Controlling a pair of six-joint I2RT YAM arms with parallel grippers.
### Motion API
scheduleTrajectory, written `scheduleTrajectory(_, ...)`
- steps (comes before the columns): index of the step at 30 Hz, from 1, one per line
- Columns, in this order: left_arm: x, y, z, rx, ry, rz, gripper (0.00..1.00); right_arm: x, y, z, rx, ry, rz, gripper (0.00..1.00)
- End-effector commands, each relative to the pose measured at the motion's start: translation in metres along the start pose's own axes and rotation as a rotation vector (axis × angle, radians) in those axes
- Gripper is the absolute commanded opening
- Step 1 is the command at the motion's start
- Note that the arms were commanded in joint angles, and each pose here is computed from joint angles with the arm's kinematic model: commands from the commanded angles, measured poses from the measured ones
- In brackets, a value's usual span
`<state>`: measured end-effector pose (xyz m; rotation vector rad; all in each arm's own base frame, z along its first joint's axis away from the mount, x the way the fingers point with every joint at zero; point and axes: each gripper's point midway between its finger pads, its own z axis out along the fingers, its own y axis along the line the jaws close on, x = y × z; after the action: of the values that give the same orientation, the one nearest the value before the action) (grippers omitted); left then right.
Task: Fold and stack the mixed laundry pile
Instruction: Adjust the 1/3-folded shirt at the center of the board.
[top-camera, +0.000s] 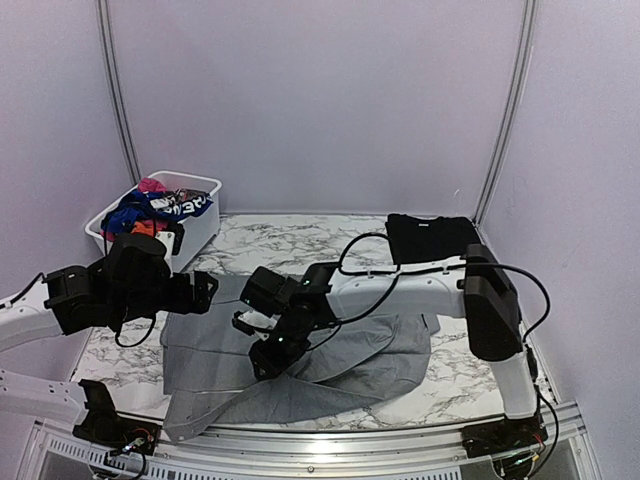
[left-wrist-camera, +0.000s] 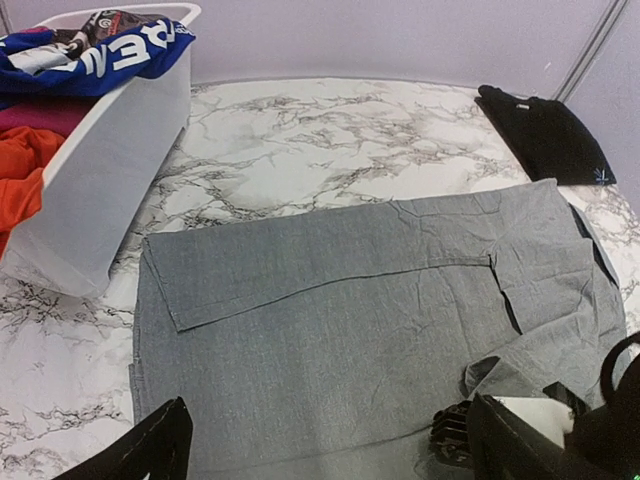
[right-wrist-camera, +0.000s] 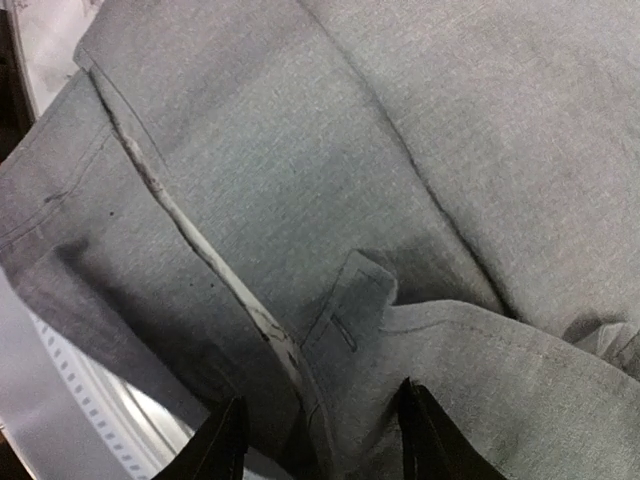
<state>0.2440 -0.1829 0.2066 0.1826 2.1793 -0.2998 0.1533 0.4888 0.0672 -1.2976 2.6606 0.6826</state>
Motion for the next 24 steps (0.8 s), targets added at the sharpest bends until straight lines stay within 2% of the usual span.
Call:
scheduleTrajectory(1,0.0,0.017,-0.009,-0.051,-0.033,-0.063,0.99,0.001,-0.019,0.006,0.219,0.025,0.014,0.42)
scheduleTrajectory(2,0.0,0.019,-0.01,-0.054,-0.038,-0.069,0.99,-0.001,-0.021,0.006,0.237,0.017,0.022,0.37)
scheduleTrajectory(5,0.003,0.024,-0.012,-0.068,-0.036,-0.067,0.99,-0.008,-0.029,-0.005,0.297,-0.029,0.038,0.11)
scheduleTrajectory(8,0.007,0.026,-0.01,-0.079,-0.023,-0.047,0.99,-0.023,-0.023,-0.029,0.286,-0.108,0.035,0.0)
scheduleTrajectory(11,0.011,0.025,-0.009,-0.085,0.003,-0.016,0.99,-0.04,-0.003,-0.061,0.157,-0.222,0.002,0.0)
scheduleTrajectory(17,-0.002,-0.002,-0.011,0.062,-0.035,0.103,0.99,-0.044,0.018,-0.123,-0.15,-0.424,-0.183,0.0)
scheduleTrajectory(21,0.018,-0.041,-0.016,0.304,0.023,0.322,0.99,-0.03,0.024,-0.146,-0.271,-0.451,-0.366,0.0)
scheduleTrajectory(24,0.039,-0.068,-0.027,0.497,0.079,0.442,0.99,-0.015,0.03,-0.151,-0.282,-0.45,-0.536,0.0)
